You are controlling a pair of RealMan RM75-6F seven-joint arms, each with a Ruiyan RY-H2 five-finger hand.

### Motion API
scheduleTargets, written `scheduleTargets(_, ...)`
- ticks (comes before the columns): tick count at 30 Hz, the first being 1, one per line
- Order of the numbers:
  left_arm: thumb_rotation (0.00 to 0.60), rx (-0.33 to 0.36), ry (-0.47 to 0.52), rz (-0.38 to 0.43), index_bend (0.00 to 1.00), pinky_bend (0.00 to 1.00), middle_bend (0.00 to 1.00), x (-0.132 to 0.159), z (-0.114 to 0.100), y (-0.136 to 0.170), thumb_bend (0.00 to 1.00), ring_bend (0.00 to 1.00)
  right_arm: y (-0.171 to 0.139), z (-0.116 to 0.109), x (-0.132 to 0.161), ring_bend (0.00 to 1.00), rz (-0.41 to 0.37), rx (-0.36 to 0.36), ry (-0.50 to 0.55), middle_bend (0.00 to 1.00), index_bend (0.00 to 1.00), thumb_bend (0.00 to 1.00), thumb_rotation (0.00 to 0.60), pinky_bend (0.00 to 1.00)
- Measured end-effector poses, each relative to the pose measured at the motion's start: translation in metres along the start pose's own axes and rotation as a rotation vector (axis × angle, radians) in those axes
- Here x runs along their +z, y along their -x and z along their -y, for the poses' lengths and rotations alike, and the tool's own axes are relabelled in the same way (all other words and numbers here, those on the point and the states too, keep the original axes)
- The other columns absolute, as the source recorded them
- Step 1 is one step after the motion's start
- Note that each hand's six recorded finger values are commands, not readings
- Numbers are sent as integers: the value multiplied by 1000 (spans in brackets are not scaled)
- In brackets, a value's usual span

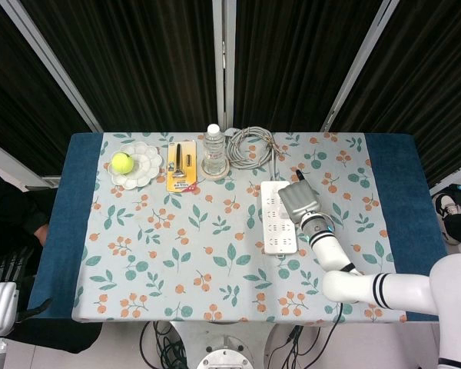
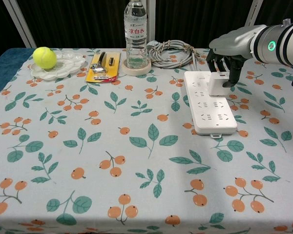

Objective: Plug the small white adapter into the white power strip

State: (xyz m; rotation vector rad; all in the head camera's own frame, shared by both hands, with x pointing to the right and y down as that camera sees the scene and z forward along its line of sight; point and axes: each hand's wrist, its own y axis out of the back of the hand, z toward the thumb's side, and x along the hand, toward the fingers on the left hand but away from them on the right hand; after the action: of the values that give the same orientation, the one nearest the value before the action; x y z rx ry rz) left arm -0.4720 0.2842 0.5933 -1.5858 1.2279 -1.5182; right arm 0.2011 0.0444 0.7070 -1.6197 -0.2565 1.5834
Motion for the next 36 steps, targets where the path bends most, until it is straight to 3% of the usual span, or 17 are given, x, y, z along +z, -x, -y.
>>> scheduleTargets(20, 600, -5, 11, -5, 65, 0, 0, -4, 4, 1, 82, 0, 2, 11, 3, 419, 0, 8, 4, 664, 755, 562, 600, 0)
scheduleTargets(23, 600, -3, 11, -6, 65, 0, 0, -4, 4, 1, 82, 0, 1, 11, 3, 403, 1, 13, 4, 598, 638, 551, 600, 0)
scheduleTargets(25, 600, 0, 10, -5, 65, 0, 0, -4, 3, 1, 82, 0, -1, 12, 1, 354, 0, 22, 3, 521, 477, 532, 600, 0)
scheduleTargets(27, 600, 2, 10, -3, 65, 0, 0, -4, 3, 0, 82, 0, -3, 13, -1, 303, 0, 33, 3, 465, 383, 488, 600, 0)
scheduleTargets(31, 600, 7, 8, 5, 65, 0, 0, -2, 2, -1, 82, 0, -6, 12, -4, 232, 1, 35, 10, 397, 284, 371, 600, 0)
scheduleTargets(36, 600, 8, 5, 6, 65, 0, 0, 0, 1, -1, 82, 0, -8, 11, -7, 201, -2, 30, 17, 366, 215, 326, 600, 0)
